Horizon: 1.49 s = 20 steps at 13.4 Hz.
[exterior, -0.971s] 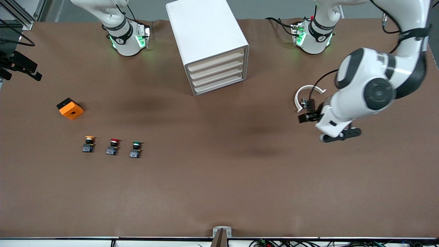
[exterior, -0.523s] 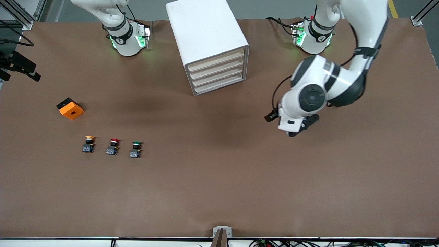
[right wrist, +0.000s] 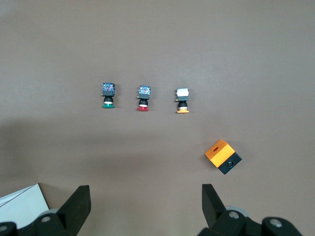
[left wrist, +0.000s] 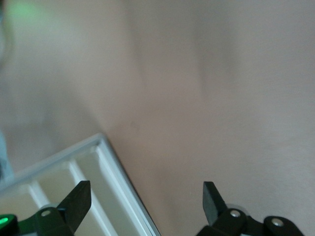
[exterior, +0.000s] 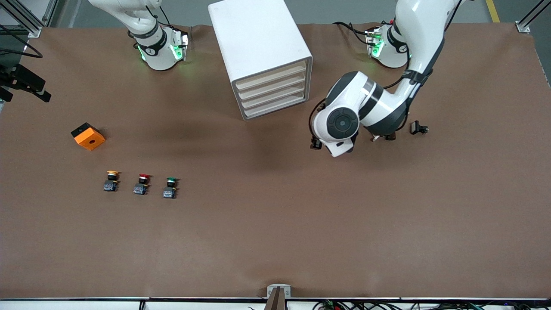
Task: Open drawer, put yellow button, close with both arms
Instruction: 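Move the left gripper toward the top drawer of the white cabinet, then grasp the top drawer's front edge with the left gripper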
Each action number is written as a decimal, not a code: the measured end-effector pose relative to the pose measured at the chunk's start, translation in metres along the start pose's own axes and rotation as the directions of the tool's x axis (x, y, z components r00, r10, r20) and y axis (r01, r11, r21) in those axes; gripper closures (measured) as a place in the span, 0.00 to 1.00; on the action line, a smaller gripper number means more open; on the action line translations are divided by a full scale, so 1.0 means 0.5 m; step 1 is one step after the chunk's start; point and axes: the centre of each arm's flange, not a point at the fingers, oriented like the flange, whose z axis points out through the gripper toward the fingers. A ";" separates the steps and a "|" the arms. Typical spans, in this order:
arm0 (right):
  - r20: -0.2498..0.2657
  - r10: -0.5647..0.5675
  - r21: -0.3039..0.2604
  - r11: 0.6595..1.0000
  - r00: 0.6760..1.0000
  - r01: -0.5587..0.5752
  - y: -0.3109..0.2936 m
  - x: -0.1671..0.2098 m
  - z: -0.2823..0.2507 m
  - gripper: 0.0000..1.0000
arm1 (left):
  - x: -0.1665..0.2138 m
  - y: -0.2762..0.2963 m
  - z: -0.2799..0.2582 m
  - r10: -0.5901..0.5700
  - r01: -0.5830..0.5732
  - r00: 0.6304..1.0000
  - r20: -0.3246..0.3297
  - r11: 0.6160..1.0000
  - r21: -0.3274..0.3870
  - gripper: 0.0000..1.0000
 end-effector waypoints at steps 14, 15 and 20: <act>0.000 -0.003 0.000 1.000 1.000 0.003 0.000 0.000 0.000 0.00 | -0.061 -0.009 0.116 -0.476 0.282 0.856 0.202 0.757 0.589 0.00; 0.000 -0.004 0.000 1.000 1.000 0.004 0.000 0.000 0.000 0.00 | -0.062 -0.008 0.127 -0.486 0.279 0.851 0.198 0.738 0.614 0.00; 0.000 -0.003 0.000 1.000 1.000 0.003 0.000 0.000 0.000 0.00 | -0.092 -0.023 0.173 -0.497 0.291 0.855 0.149 0.696 0.656 0.02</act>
